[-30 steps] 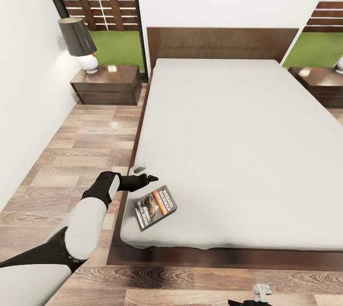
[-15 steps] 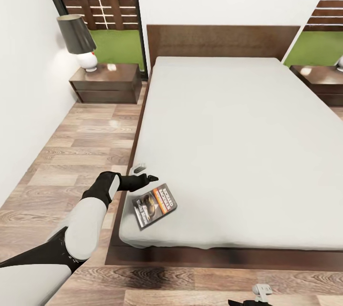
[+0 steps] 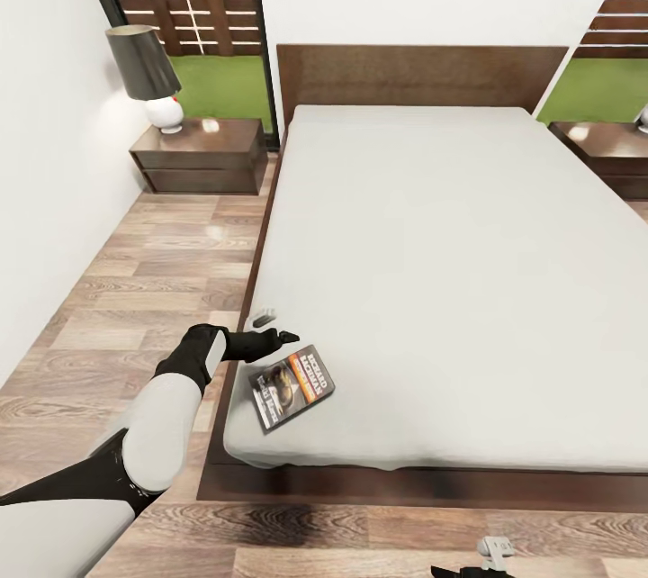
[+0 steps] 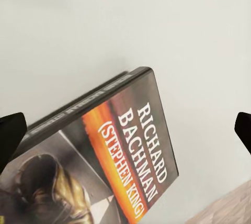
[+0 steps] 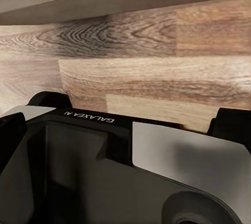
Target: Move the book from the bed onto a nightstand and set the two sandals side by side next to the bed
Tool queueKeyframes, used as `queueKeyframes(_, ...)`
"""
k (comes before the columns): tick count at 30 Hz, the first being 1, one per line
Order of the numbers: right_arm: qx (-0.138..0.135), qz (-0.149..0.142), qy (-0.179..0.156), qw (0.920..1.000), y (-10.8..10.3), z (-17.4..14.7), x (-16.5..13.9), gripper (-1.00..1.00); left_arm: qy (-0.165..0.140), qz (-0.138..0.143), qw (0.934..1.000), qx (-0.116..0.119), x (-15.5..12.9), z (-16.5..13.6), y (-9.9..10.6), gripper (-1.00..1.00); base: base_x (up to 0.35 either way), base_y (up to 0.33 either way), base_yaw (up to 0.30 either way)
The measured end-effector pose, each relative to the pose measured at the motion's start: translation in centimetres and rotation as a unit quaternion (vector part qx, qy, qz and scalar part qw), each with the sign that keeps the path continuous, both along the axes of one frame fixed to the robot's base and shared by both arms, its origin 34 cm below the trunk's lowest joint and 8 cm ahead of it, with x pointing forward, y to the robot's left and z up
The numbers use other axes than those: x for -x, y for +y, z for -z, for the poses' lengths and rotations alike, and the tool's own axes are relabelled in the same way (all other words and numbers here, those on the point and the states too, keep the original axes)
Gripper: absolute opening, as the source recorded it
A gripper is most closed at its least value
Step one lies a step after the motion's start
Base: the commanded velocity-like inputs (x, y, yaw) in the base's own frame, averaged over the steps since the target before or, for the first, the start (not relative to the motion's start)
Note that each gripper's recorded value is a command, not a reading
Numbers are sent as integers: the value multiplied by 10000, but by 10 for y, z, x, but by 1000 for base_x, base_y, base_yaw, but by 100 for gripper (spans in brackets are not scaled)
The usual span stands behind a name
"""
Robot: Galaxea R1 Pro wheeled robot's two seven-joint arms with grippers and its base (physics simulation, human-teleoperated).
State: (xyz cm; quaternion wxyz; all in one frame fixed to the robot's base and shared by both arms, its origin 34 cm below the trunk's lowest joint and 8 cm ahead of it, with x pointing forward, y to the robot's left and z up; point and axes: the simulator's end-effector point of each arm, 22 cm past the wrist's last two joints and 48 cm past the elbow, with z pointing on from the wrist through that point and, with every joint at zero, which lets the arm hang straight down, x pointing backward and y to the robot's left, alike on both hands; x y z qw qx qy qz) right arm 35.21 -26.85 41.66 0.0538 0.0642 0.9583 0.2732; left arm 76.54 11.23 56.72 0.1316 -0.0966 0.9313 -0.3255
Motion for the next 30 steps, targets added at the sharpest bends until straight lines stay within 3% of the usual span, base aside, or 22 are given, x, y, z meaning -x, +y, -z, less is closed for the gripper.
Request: queueKeyframes(30, -2, -1, -3, 10000, 0, 34, 3, 100, -2, -1, 10000, 0, 3, 34, 0, 100, 0, 0, 0)
